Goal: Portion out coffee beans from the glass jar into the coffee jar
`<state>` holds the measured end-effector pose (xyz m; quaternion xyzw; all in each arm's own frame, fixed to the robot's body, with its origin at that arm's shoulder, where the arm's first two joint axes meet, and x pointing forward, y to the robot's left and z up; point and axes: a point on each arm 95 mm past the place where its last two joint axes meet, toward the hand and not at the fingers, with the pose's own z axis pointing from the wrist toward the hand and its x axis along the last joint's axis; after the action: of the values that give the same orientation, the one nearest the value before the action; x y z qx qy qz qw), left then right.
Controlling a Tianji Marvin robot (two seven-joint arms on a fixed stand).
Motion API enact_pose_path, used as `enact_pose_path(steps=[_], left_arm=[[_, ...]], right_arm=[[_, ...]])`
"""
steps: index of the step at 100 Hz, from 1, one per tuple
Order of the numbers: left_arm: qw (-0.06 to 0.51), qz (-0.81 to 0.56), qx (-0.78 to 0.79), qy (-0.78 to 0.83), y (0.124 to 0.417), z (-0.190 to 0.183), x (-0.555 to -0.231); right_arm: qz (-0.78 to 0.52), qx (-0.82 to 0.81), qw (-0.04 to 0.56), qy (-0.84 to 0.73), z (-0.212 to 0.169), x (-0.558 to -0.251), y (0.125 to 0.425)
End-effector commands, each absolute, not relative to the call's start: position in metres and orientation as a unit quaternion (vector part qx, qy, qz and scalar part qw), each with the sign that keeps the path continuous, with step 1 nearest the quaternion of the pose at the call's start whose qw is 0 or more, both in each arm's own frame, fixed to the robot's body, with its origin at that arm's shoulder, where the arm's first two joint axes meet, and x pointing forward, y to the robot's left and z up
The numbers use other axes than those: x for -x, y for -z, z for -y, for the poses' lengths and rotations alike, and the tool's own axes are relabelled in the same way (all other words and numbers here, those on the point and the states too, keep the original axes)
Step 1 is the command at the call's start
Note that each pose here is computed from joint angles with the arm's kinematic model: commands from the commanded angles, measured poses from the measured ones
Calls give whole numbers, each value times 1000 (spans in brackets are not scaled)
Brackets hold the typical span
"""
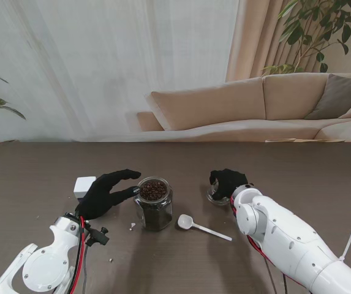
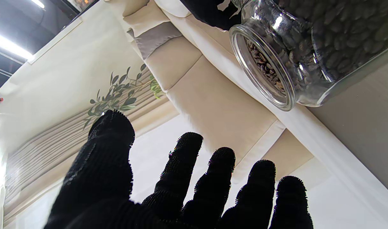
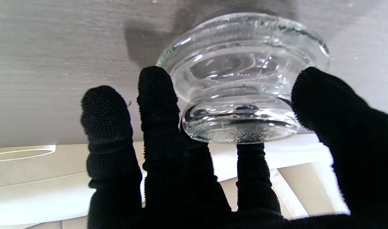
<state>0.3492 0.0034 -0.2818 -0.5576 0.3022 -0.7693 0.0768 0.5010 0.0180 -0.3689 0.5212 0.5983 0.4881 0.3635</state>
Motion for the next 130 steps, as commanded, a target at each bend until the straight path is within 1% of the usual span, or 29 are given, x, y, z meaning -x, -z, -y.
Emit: enact_pose_path(steps=[1,55,67,77,91,112,123,130], left_arm=[[69,-309,560,766,282,-1,-348],[70,-311,559,765,282,-3,-346],[70,-311,559,765,282,-4,-346],[70,-311,559,766,282,-4,-346],[69,-312,559,765,282,-4,-346],[68,-313,559,765,283,-3,-347],[68,-312,559,765,284,-3,-348],[68,-313,559,765,284,-2,-348]], right_arm=[[-609,-515,356,-487,-21,-499,368],[-627,-492,361,-484,-22,-496,364],[-626,-487,363,-490,-22,-495,358],[-620,-484,366,-498,-23,-494,345],[-597,-482,370,-524,-25,-490,320],[-572,-451,369,-578,-29,-474,285],[-554,-445,355,-607,-32,-463,271],[-542,-450,329,-628,-34,-456,263]])
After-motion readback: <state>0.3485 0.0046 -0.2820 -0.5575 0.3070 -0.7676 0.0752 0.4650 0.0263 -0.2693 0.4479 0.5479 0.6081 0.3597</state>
